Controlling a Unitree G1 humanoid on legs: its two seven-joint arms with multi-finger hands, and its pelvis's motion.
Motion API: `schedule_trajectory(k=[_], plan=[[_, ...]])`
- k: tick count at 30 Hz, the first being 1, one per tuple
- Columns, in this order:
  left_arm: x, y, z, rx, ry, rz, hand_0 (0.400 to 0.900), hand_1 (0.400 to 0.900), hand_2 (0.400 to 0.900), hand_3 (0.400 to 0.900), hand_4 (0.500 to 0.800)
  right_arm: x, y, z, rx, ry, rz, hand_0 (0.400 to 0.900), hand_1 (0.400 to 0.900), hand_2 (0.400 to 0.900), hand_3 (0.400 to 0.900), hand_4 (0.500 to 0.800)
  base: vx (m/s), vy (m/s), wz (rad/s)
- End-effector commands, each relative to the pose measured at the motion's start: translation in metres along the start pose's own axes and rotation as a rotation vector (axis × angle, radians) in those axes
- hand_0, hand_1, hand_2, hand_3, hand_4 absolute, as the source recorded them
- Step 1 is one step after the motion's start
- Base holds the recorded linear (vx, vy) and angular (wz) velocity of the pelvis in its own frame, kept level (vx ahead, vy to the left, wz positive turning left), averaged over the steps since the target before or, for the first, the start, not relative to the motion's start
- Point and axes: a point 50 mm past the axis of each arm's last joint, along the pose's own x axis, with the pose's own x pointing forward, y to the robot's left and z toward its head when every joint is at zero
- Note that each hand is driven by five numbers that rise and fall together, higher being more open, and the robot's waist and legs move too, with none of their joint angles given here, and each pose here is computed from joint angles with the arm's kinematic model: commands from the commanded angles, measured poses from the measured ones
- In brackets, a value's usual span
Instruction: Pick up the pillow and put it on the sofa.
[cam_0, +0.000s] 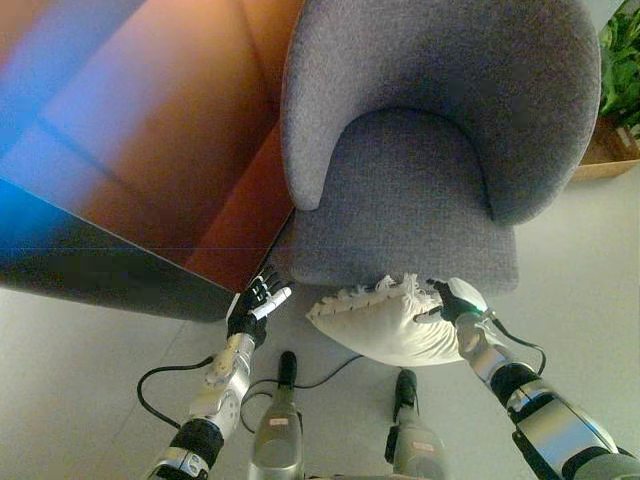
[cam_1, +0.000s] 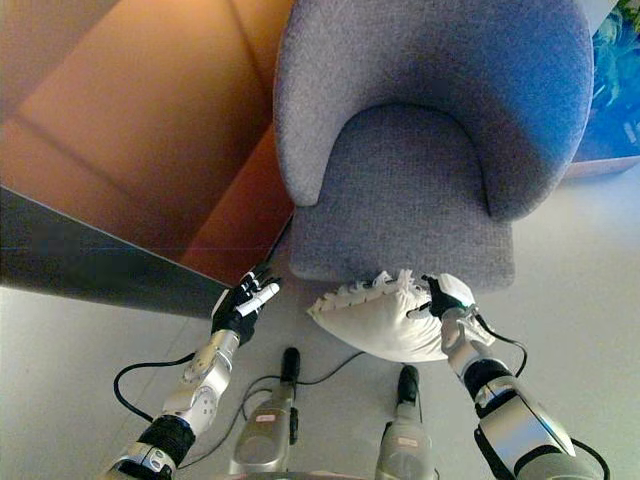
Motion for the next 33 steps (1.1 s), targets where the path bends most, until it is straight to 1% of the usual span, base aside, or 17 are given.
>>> schedule_trajectory(k=[1, 6, 12, 19, 27, 33], plan=[[0.02, -0.021, 0.047, 0.042, -0.21, -0.088, 0.9, 0.9, 0.9, 0.9, 0.8, 0.013, -0.054, 0.028, -0.069, -0.084, -0.171, 0.9, 0.9, 0.9, 0.9, 0.8, -0.06, -0.001, 0.03], [0.023, -0.027, 0.057, 0.037, -0.252, -0.095, 0.9, 0.9, 0.9, 0.9, 0.8, 0.016, -0.067, 0.033, -0.089, -0.087, -0.2, 0.9, 0.9, 0.9, 0.9, 0.8, -0.065, 0.007, 0.01], [0.027, -0.036, 0.074, 0.012, -0.325, -0.109, 0.9, 0.9, 0.9, 0.9, 0.8, 0.019, -0.093, 0.047, -0.104, -0.107, -0.257, 0.9, 0.9, 0.9, 0.9, 0.8, -0.079, 0.005, -0.01], [0.031, -0.046, 0.088, 0.009, -0.373, -0.128, 0.9, 0.9, 0.9, 0.9, 0.8, 0.02, -0.111, 0.063, -0.105, -0.136, -0.291, 0.9, 0.9, 0.9, 0.9, 0.8, -0.057, -0.017, 0.0], [0.033, -0.056, 0.094, 0.015, -0.399, -0.141, 0.9, 0.9, 0.9, 0.9, 0.8, 0.021, -0.119, 0.071, -0.134, -0.133, -0.275, 0.9, 0.9, 0.9, 0.9, 0.8, -0.006, -0.003, 0.0], [0.034, -0.057, 0.097, 0.009, -0.411, -0.147, 0.9, 0.9, 0.9, 0.9, 0.8, 0.022, -0.12, 0.069, -0.157, -0.101, -0.224, 0.9, 0.9, 0.9, 0.9, 0.8, 0.0, 0.0, 0.0]])
